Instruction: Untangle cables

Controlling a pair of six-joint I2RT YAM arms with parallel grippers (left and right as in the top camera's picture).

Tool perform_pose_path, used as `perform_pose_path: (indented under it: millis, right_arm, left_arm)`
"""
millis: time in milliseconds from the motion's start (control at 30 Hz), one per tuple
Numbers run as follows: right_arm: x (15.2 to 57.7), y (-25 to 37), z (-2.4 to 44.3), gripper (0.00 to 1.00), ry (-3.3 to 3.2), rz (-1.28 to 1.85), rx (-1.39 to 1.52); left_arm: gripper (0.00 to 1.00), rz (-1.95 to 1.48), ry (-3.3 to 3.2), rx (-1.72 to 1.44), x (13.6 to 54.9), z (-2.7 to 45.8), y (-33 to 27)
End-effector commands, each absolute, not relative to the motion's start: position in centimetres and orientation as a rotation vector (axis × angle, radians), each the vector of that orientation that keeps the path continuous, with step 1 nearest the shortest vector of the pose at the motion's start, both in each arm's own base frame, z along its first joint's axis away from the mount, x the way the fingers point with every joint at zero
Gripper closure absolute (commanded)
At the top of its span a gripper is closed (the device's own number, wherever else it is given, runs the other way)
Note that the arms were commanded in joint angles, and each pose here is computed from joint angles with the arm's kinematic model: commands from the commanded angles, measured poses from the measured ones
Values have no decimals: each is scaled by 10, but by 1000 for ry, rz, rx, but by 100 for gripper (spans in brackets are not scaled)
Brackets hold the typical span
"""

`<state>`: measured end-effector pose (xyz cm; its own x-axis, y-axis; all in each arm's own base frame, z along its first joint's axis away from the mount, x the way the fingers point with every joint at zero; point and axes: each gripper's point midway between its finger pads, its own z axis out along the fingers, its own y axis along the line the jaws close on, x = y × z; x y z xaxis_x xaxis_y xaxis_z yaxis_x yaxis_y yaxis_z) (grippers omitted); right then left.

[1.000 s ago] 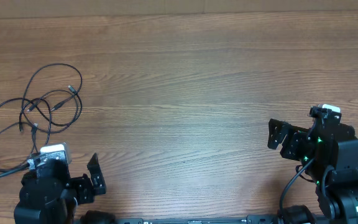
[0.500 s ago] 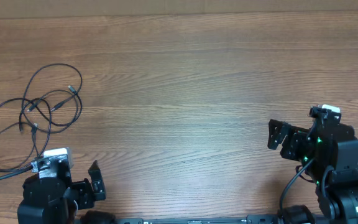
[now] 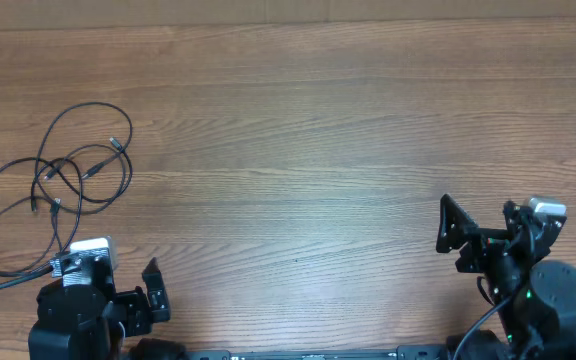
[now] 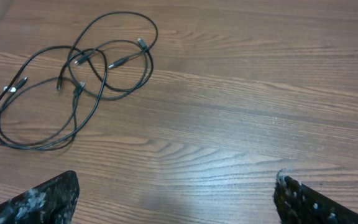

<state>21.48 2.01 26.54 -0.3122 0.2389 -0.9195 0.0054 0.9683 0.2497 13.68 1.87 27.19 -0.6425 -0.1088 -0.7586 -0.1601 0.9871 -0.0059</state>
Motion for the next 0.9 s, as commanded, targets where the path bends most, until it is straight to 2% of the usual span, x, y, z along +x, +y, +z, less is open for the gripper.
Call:
perform_pose_path:
  millis: [0, 367, 867]
  right_arm:
    - [219, 20, 261, 0, 1776, 197, 117]
    - [229, 14, 265, 0, 1431, 221, 133]
    - [244, 11, 209, 0, 1432, 129, 75]
  left_arm:
    - [0, 87, 2265, -206, 136, 272, 21]
    - [1, 87, 2265, -206, 136, 272, 21]
    - [0, 87, 2265, -206, 136, 272, 21]
